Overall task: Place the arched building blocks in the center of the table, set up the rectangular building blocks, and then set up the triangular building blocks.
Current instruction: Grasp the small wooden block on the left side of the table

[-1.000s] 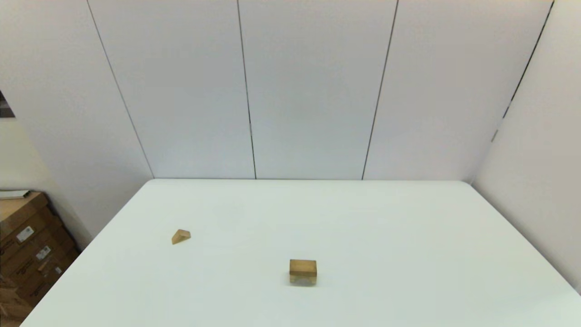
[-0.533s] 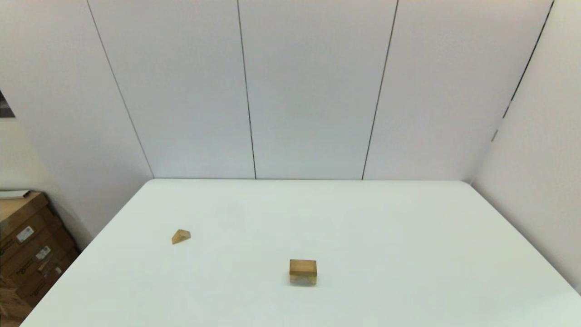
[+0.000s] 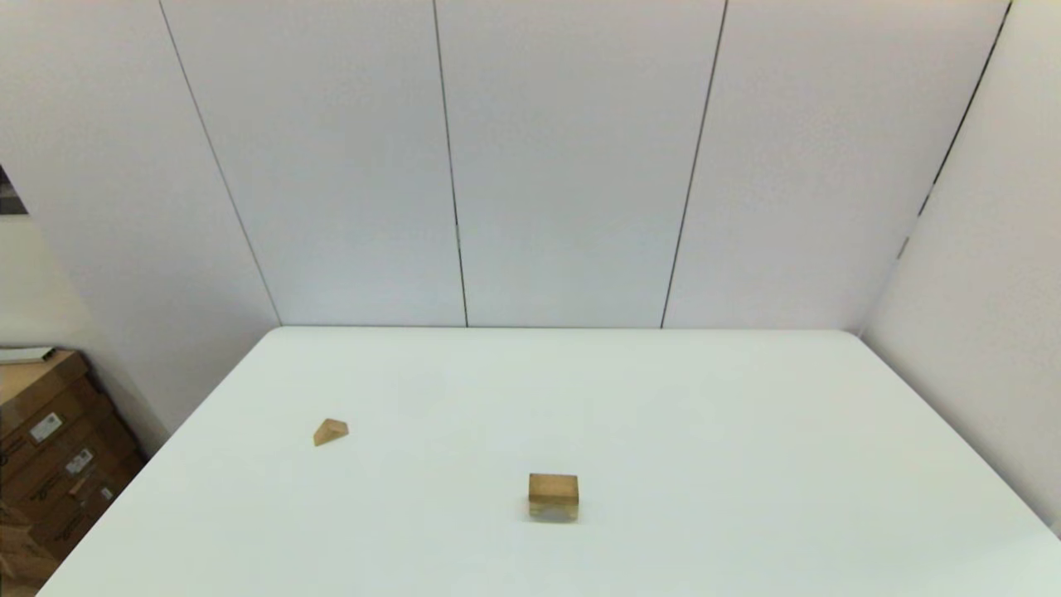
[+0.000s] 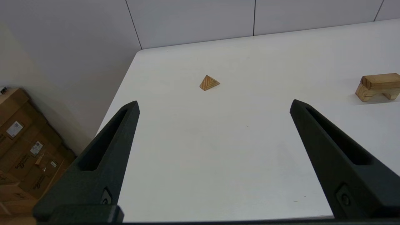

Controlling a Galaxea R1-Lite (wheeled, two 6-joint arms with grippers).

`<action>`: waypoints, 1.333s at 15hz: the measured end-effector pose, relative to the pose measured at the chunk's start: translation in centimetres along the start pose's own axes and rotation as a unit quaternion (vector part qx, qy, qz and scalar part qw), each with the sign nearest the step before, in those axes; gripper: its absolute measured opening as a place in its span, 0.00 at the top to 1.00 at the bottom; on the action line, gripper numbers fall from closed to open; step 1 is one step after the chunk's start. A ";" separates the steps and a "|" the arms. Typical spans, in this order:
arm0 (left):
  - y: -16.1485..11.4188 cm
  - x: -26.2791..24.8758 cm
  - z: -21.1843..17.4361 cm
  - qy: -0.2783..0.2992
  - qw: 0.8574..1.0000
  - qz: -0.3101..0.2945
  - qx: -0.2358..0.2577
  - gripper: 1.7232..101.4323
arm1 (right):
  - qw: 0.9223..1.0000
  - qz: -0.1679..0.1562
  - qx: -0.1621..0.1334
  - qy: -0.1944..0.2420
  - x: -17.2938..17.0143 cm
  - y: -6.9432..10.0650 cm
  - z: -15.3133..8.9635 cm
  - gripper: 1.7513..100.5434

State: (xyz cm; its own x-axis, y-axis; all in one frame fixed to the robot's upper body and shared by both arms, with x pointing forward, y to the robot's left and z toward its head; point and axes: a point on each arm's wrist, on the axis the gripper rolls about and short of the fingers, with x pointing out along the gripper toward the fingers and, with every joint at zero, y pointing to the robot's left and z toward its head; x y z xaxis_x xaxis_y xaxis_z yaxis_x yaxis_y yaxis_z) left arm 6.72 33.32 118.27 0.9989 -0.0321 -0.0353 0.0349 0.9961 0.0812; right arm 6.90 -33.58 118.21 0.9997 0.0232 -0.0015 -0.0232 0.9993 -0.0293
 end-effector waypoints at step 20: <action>0.0 0.0 0.0 -0.001 0.999 0.010 -0.035 0.04 | 1.000 0.000 0.000 0.000 0.0 0.0 0.0 0.03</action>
State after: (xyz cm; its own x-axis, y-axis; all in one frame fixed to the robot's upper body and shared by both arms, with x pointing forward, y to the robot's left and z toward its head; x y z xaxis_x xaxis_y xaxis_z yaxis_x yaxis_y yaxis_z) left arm 6.72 33.37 118.30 0.9994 -0.0119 -0.0328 0.0123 0.9999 0.0118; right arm 6.90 -33.58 118.22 0.9997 0.0226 -0.0011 -0.0226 0.9993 -0.0302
